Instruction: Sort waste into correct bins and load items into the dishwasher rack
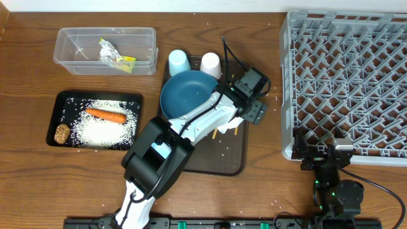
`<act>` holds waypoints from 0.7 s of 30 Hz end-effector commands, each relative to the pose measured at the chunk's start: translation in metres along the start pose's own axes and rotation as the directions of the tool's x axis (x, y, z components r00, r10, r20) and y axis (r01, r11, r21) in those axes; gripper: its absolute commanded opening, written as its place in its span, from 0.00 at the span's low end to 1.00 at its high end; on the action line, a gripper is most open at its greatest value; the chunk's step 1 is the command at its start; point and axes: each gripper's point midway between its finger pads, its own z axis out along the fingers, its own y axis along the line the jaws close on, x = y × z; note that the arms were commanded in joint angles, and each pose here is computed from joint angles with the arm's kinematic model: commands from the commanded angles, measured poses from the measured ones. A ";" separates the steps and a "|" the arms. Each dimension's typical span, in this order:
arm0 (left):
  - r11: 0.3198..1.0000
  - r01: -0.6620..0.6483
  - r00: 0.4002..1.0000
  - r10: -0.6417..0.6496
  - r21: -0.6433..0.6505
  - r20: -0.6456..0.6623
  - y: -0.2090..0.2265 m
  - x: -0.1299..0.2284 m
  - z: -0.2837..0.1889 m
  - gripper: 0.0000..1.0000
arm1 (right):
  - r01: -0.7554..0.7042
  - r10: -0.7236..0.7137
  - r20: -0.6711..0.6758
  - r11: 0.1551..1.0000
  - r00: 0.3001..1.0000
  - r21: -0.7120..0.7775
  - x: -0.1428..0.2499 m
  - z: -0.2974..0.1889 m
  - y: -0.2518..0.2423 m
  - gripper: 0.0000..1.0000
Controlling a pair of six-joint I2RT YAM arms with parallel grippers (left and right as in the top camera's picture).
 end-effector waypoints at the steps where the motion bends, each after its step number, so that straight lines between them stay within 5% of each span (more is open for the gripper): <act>1: 0.999 -0.038 0.999 0.038 -0.016 -0.016 0.004 0.005 0.007 0.72 | 0.008 -0.008 -0.004 1.000 1.000 0.017 0.001 0.000 -0.004 0.99; 6: 0.999 -0.038 0.999 0.038 -0.014 -0.010 0.003 0.004 0.007 0.49 | 0.008 -0.008 -0.004 1.000 1.000 0.017 0.001 0.000 -0.004 0.99; 21: 0.999 -0.038 0.999 0.037 -0.016 -0.022 0.003 0.007 0.007 0.06 | 0.008 -0.008 -0.004 1.000 1.000 0.017 0.001 0.000 -0.004 0.99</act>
